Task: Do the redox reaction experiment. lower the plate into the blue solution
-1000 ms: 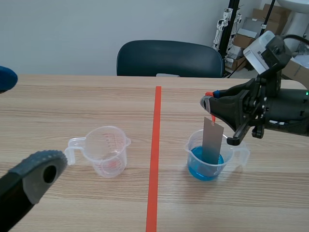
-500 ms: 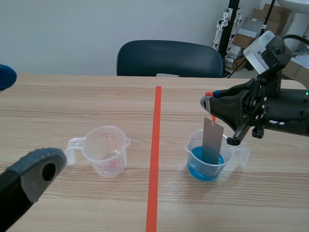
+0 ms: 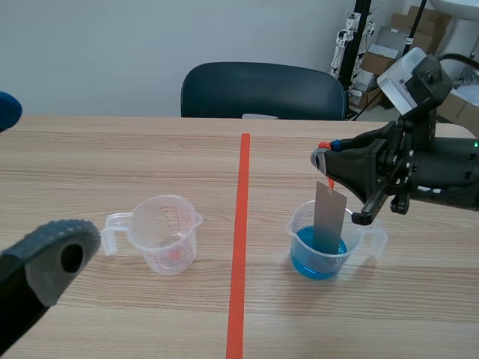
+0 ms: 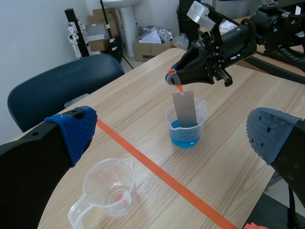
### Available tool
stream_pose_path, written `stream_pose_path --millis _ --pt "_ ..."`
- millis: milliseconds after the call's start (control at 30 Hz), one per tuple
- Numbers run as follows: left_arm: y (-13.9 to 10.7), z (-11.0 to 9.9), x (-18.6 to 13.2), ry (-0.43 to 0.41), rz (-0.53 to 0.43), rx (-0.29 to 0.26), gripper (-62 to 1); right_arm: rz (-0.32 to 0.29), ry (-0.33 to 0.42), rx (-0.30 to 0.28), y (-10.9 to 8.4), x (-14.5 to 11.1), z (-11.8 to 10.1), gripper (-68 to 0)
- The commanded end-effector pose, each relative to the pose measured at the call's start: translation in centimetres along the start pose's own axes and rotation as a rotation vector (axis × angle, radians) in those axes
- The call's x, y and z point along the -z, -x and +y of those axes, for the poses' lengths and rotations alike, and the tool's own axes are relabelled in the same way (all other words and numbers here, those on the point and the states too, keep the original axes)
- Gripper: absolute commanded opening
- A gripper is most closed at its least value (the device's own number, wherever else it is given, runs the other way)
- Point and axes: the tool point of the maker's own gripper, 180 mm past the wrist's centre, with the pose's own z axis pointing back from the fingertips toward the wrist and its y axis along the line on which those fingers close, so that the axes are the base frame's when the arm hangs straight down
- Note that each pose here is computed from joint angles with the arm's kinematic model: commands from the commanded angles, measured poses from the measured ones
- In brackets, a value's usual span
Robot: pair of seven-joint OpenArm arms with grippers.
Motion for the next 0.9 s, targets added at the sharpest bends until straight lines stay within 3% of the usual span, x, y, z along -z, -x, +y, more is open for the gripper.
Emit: stream_pose_path --millis 0,400,867 --pt "-0.8 0.0 0.2 -0.007 -0.025 -0.003 1.4 -0.034 0.01 -0.018 -1.2 0.0 -0.5 -67.6" --pt "0.6 -0.1 0.1 -0.003 0.05 0.003 1.4 -0.034 0.01 -0.018 -1.2 0.0 -0.5 -67.6" --pt "0.6 -0.2 0.1 0.001 0.05 0.0 1.4 -0.034 0.014 -0.019 -1.3 0.0 -0.6 -67.6"
